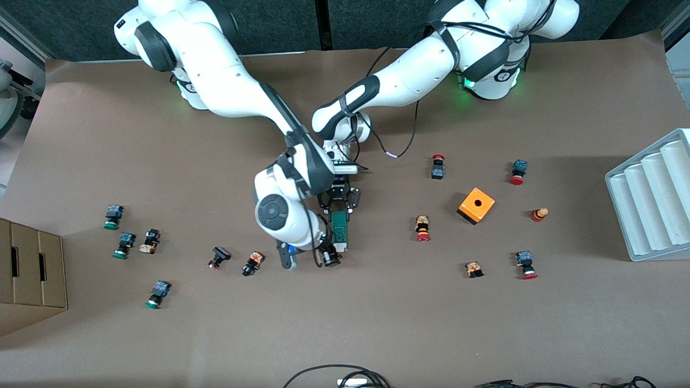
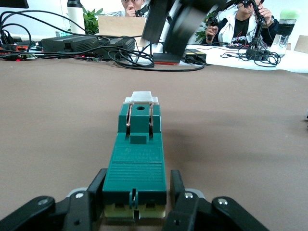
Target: Close load switch with both arms
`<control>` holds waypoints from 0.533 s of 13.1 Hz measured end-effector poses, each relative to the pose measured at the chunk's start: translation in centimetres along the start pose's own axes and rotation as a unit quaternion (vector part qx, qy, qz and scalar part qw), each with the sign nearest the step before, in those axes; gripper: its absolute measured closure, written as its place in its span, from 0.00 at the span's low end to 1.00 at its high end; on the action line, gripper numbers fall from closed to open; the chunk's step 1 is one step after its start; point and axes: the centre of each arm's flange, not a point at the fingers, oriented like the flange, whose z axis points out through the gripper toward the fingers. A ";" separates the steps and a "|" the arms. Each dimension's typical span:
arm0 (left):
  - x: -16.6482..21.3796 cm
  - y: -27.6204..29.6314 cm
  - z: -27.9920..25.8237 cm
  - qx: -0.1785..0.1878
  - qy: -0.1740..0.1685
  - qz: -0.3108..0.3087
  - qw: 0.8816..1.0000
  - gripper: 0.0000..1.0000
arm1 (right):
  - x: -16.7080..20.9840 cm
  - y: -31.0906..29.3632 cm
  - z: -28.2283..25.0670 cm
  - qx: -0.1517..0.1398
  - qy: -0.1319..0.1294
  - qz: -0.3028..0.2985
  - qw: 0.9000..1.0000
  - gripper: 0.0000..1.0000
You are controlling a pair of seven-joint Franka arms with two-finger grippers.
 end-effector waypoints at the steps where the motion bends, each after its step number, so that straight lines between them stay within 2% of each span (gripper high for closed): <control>1: 0.0 0.0 0.0 0.000 0.000 0.000 1.000 0.41 | 1.0 -0.2 -3.2 -0.005 0.001 -0.033 0.999 0.04; 3: 0.0 0.0 0.0 0.000 0.000 0.000 1.000 0.41 | 3.7 0.4 -9.8 -0.024 -0.005 -0.102 0.994 0.00; 6: 0.0 0.0 0.1 0.000 0.001 0.000 1.000 0.36 | 9.3 3.2 -18.2 -0.054 -0.001 -0.197 0.979 0.00; 7: 0.1 0.0 0.1 0.000 0.001 0.000 1.000 0.29 | 10.9 4.4 -20.5 -0.061 -0.005 -0.225 0.972 0.00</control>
